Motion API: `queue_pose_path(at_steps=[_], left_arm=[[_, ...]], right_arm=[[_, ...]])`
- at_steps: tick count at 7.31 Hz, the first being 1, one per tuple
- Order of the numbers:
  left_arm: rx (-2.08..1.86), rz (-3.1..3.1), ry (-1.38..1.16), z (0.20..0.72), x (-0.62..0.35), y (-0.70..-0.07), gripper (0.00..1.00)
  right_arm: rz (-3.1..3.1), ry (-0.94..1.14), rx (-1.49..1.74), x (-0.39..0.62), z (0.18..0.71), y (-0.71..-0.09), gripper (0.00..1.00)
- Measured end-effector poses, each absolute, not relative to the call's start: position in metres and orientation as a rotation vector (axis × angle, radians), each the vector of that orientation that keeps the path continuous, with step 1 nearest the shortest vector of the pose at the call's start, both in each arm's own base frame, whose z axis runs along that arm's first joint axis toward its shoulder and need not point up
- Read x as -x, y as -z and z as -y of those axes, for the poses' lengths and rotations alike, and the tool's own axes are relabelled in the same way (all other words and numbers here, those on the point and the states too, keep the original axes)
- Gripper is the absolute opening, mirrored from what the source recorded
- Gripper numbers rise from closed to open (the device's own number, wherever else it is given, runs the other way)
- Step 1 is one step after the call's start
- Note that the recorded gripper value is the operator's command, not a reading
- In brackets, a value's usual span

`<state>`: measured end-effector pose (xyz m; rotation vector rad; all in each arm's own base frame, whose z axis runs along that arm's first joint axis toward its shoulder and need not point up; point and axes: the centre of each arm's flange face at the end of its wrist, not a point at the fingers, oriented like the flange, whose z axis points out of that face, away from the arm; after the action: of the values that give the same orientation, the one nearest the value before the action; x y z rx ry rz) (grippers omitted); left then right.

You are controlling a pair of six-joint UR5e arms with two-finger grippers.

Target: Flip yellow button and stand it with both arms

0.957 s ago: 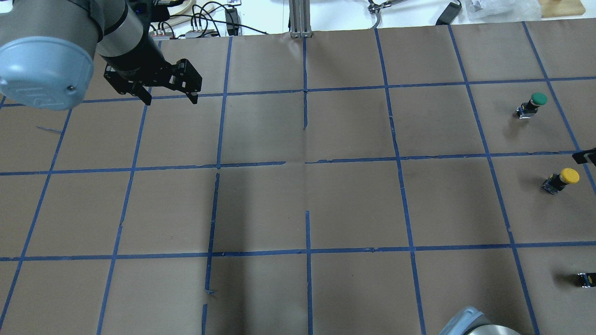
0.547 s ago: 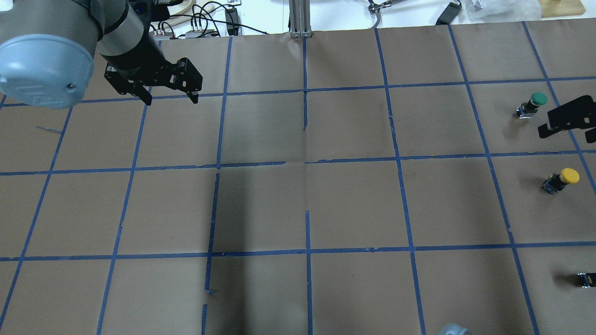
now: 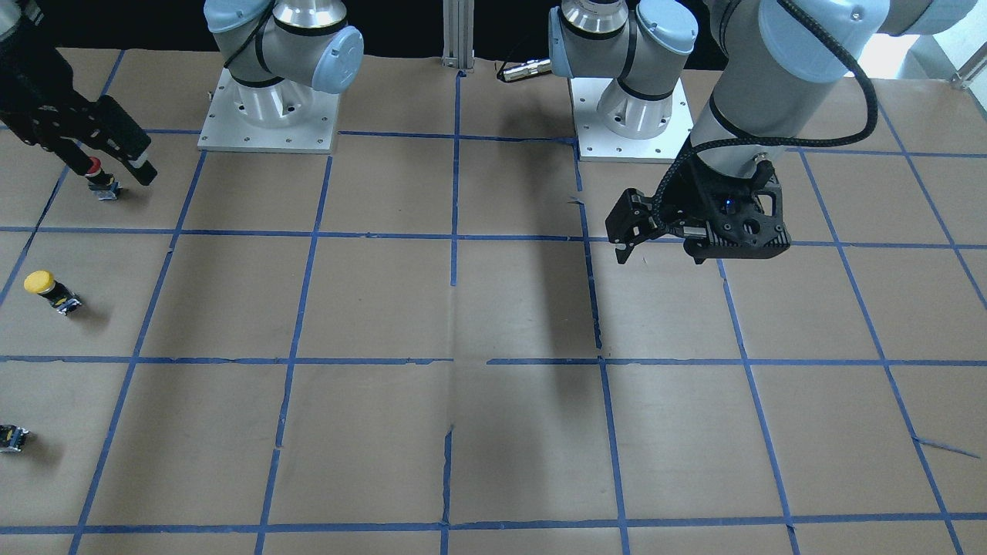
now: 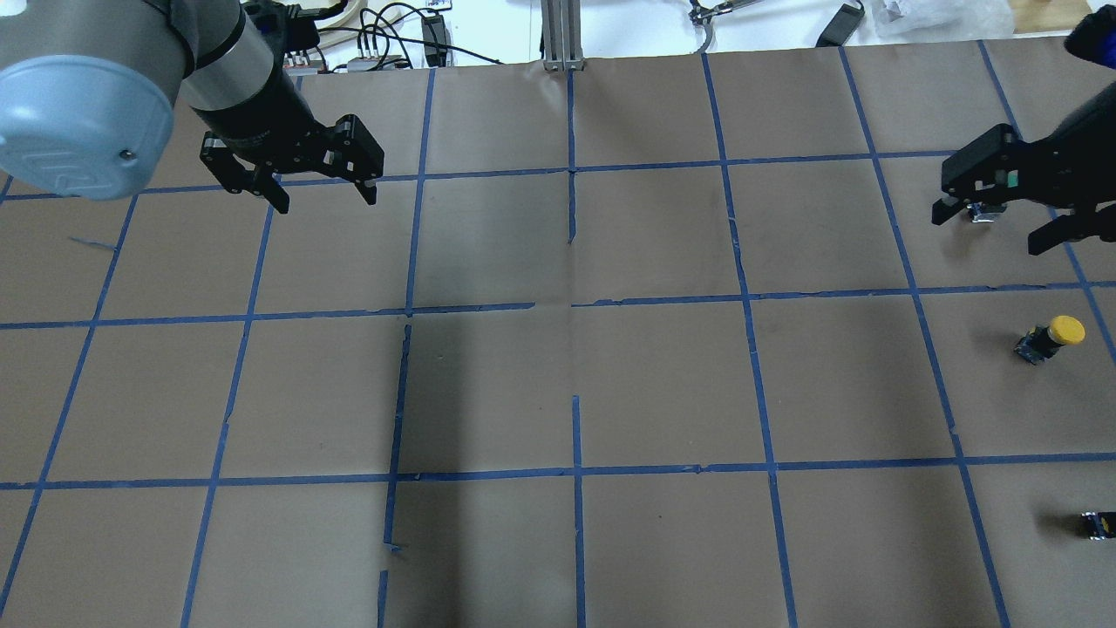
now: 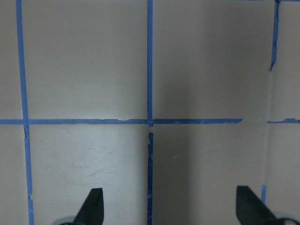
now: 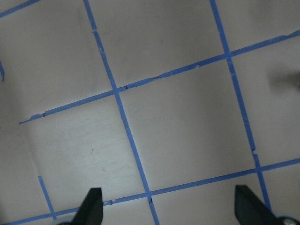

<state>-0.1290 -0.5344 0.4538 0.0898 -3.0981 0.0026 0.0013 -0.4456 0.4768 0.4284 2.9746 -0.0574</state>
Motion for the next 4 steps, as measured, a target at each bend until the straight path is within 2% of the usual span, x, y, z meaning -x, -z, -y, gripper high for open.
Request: queue_pose_path(at_steps=[2,4], left_arm=[[-0.118,3.124,0.081,0.524,0.127,-0.484,1.00],[-0.092,3.141,0.097,0.520,0.125,-0.493,1.00]], right_arm=[[-3.057,0.039,-0.338,-0.078,0.435,-0.482,1.00],[-3.106,0.009,-0.236,-0.111,0.420,-0.485,1.00]])
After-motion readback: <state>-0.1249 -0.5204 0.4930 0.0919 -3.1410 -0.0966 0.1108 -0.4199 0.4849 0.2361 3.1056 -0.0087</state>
